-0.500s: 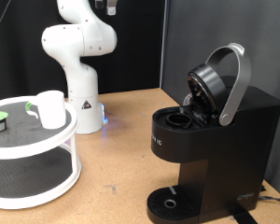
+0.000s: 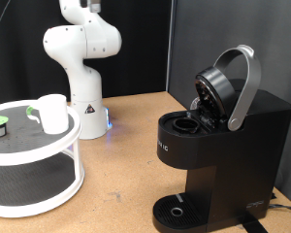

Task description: Make a cup of coffee with the keurig machine

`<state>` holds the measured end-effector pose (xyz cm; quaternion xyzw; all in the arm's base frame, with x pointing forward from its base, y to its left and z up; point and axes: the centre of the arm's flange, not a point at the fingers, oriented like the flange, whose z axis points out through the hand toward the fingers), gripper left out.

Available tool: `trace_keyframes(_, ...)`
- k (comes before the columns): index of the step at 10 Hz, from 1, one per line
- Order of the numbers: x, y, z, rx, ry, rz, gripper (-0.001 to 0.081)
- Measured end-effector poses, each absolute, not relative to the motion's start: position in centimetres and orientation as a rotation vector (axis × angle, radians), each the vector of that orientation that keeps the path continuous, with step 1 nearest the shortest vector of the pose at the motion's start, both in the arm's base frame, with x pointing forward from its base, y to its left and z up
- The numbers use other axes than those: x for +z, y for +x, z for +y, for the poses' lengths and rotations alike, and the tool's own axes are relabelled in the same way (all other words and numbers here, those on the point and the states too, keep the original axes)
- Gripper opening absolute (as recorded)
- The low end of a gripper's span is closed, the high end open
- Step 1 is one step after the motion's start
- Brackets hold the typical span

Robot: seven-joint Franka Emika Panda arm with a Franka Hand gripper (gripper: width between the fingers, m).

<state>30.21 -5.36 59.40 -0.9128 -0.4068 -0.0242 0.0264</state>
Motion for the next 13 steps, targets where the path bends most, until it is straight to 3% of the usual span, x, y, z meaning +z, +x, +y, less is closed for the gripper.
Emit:
trace_keyframes(2,59.3,29.3,-8.6,-0.044,-2.830,-1.280,0.0803)
trace_keyframes(7,58.8,28.9,-10.8,-0.042,-2.836,-1.296,0.0803)
trace_keyframes(13,58.0,26.4,-19.7,-0.097,-2.837,-1.245,0.0803)
